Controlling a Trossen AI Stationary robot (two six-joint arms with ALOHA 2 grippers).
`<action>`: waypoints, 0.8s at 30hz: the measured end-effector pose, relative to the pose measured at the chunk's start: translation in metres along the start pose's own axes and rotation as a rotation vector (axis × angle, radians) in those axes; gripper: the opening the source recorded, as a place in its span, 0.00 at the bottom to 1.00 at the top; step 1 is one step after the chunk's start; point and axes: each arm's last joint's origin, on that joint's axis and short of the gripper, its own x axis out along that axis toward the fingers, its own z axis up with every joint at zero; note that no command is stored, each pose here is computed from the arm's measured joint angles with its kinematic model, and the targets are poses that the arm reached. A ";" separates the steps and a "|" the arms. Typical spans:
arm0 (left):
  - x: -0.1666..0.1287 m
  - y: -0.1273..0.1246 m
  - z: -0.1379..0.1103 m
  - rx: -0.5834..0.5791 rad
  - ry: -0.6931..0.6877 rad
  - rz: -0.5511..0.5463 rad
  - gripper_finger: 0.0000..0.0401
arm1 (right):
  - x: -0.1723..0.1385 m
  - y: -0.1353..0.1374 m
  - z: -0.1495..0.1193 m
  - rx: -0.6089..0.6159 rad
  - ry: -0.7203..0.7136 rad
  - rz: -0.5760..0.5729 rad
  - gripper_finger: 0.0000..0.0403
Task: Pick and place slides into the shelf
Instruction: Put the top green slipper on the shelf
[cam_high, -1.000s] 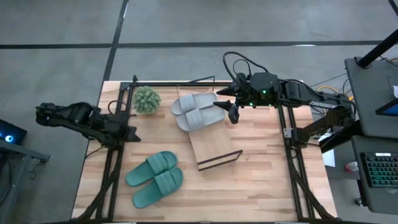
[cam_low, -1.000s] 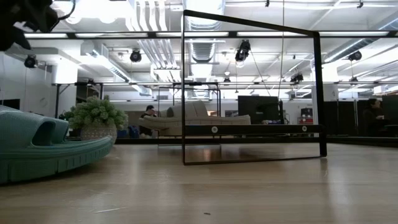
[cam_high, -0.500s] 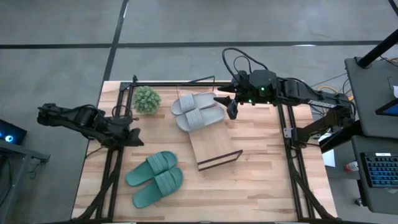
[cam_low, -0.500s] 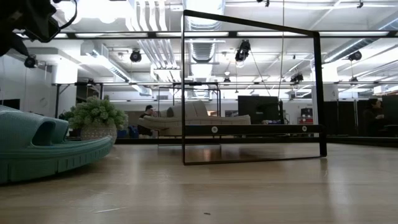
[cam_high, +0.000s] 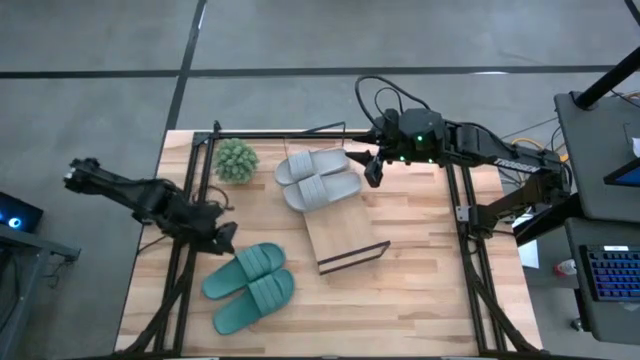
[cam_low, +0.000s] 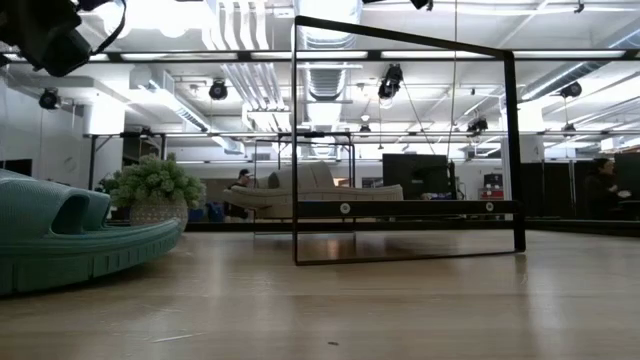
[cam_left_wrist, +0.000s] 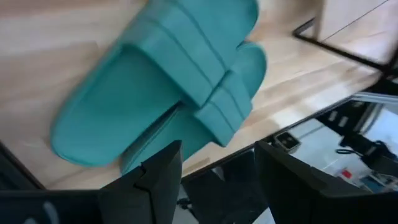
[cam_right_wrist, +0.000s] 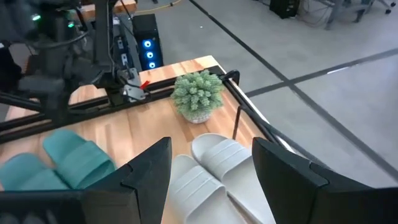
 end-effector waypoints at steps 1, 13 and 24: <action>0.004 -0.002 -0.003 -0.011 0.009 0.007 0.46 | 0.000 0.000 0.000 -0.008 -0.001 -0.001 0.53; 0.032 -0.012 -0.020 -0.181 -0.232 -0.081 0.46 | 0.001 -0.014 0.002 -0.076 -0.003 -0.044 0.53; 0.053 -0.002 -0.033 -0.188 -0.260 0.079 0.46 | 0.002 -0.028 0.003 -0.062 -0.003 -0.091 0.53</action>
